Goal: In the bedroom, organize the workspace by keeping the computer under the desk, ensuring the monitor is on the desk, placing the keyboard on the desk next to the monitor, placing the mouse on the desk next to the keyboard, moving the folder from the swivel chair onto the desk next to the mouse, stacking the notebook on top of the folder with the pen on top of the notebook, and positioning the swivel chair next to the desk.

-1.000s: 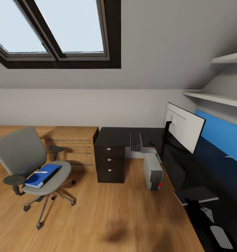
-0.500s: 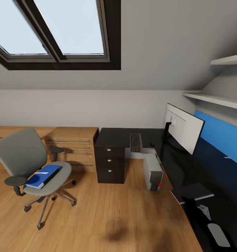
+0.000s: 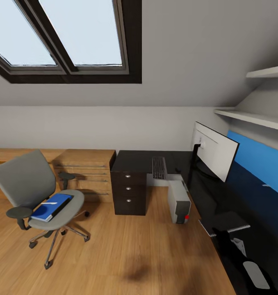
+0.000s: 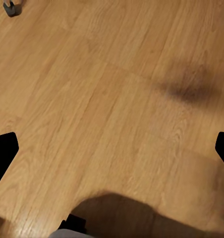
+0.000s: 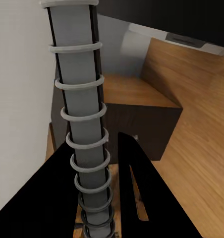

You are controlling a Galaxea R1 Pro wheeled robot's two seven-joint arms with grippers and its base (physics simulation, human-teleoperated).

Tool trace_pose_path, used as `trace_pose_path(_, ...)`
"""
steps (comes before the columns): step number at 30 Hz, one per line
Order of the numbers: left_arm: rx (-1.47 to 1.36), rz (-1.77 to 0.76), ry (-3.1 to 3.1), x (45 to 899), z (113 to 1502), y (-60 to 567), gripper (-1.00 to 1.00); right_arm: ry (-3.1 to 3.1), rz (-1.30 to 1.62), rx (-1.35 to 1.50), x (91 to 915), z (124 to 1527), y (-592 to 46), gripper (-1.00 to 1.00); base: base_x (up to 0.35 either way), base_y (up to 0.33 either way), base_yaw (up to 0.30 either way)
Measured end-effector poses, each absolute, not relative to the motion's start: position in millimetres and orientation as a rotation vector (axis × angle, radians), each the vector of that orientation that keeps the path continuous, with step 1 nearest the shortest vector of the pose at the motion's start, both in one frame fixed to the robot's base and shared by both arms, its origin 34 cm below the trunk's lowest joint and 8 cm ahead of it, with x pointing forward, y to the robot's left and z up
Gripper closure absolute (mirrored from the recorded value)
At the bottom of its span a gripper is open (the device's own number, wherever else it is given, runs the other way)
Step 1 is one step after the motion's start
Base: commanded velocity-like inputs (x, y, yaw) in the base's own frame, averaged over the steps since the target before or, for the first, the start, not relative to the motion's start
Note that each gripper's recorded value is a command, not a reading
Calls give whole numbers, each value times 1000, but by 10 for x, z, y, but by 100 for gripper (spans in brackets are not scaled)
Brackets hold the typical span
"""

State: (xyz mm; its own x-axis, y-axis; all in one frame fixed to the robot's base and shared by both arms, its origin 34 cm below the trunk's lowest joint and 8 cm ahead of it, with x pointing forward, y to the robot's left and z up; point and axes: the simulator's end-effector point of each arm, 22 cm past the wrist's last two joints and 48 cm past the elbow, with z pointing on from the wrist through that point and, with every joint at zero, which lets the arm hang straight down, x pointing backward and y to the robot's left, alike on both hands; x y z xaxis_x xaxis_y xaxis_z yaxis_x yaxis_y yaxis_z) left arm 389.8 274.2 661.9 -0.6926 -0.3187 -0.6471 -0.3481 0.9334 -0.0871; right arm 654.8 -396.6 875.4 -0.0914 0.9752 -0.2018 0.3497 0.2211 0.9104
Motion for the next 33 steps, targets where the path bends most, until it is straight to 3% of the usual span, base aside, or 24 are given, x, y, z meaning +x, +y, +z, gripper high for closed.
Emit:
trace_pose_path(10,-470,53,2386,3864,6709,2731,-100,1609,915,1223,6556,8908,-3864,100,0,0,0)
trace_pose_path(19,-471,53,2385,3848,6752,2735,-100,1811,916,1017,6602,8886,-3307,100,0,0,0)
trace_pose_path(33,-471,55,2391,3819,6735,2738,-100,1989,824,770,6556,8819,-3123,100,0,0,0)
